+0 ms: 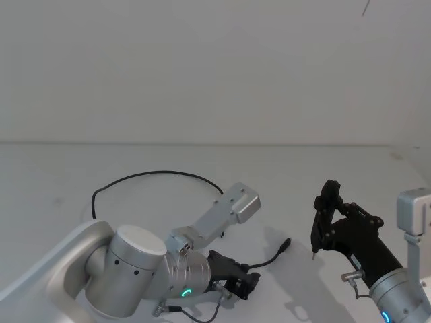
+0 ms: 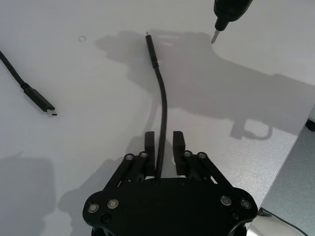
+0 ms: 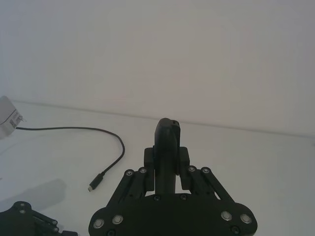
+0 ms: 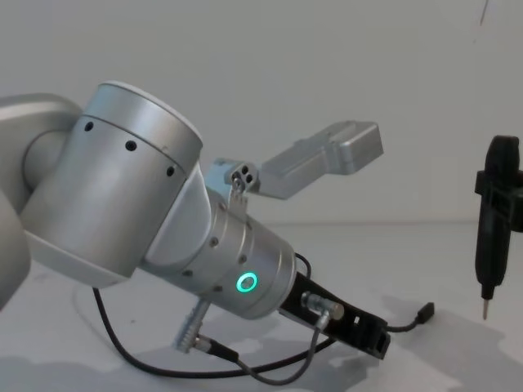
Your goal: Pick up the data cable with the one hand.
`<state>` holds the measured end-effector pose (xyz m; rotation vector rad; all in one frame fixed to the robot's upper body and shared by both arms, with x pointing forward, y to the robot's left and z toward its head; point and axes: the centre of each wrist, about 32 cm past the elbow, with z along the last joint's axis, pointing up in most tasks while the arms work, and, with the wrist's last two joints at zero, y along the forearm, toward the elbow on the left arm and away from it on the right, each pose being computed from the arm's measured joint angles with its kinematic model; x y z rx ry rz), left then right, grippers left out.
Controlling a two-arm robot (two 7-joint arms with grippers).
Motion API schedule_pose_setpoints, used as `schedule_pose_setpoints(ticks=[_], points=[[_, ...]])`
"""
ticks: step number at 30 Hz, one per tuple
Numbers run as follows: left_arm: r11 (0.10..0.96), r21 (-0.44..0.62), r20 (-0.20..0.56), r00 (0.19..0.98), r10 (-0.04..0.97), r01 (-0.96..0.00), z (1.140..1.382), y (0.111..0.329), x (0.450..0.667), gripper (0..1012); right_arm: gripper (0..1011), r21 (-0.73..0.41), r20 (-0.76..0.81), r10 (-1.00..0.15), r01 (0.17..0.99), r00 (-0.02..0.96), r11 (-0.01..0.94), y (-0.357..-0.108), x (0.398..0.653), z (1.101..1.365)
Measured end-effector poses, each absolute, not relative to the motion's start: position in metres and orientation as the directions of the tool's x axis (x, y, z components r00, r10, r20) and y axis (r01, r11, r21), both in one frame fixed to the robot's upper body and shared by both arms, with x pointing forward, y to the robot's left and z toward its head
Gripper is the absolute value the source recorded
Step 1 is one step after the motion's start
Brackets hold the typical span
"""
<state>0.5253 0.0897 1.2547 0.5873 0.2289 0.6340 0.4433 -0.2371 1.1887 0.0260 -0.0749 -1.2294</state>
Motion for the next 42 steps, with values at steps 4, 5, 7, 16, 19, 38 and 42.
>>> schedule_pose_setpoints(ticks=[4, 5, 7, 16, 19, 38, 42], points=[[0.650, 0.581, -0.026, 0.787, 0.616, -0.490, 1.255, 0.089, 0.525, 106, 279, 0.060, 0.043, -0.942, 0.940, 0.333, 0.335, -0.237, 0.443, 1.189], [0.650, 0.581, -0.026, 0.787, 0.616, -0.490, 1.255, 0.089, 0.525, 91, 279, 0.060, 0.043, -0.942, 0.940, 0.333, 0.335, -0.237, 0.443, 1.189], [0.650, 0.581, -0.026, 0.787, 0.616, -0.490, 1.255, 0.089, 0.526, 55, 279, 0.060, 0.043, -0.942, 0.940, 0.333, 0.335, -0.237, 0.443, 1.189], [0.648, 0.581, -0.018, 0.788, 0.616, -0.493, 1.254, 0.090, 0.525, 34, 279, 0.075, 0.044, -0.942, 0.939, 0.333, 0.335, -0.239, 0.444, 1.192], [0.649, 0.575, -0.007, 0.791, 0.612, -0.498, 1.254, 0.090, 0.525, 34, 279, 0.097, 0.043, -0.941, 0.936, 0.336, 0.339, -0.240, 0.446, 1.197], [0.724, 0.435, 0.133, 0.834, 0.536, -0.535, 1.263, 0.113, 0.514, 34, 279, 0.267, -0.038, -0.925, 0.896, 0.378, 0.355, -0.255, 0.466, 1.248], [0.745, 0.400, 0.156, 0.841, 0.519, -0.534, 1.266, 0.119, 0.512, 34, 279, 0.276, -0.061, -0.921, 0.893, 0.386, 0.356, -0.257, 0.472, 1.254]])
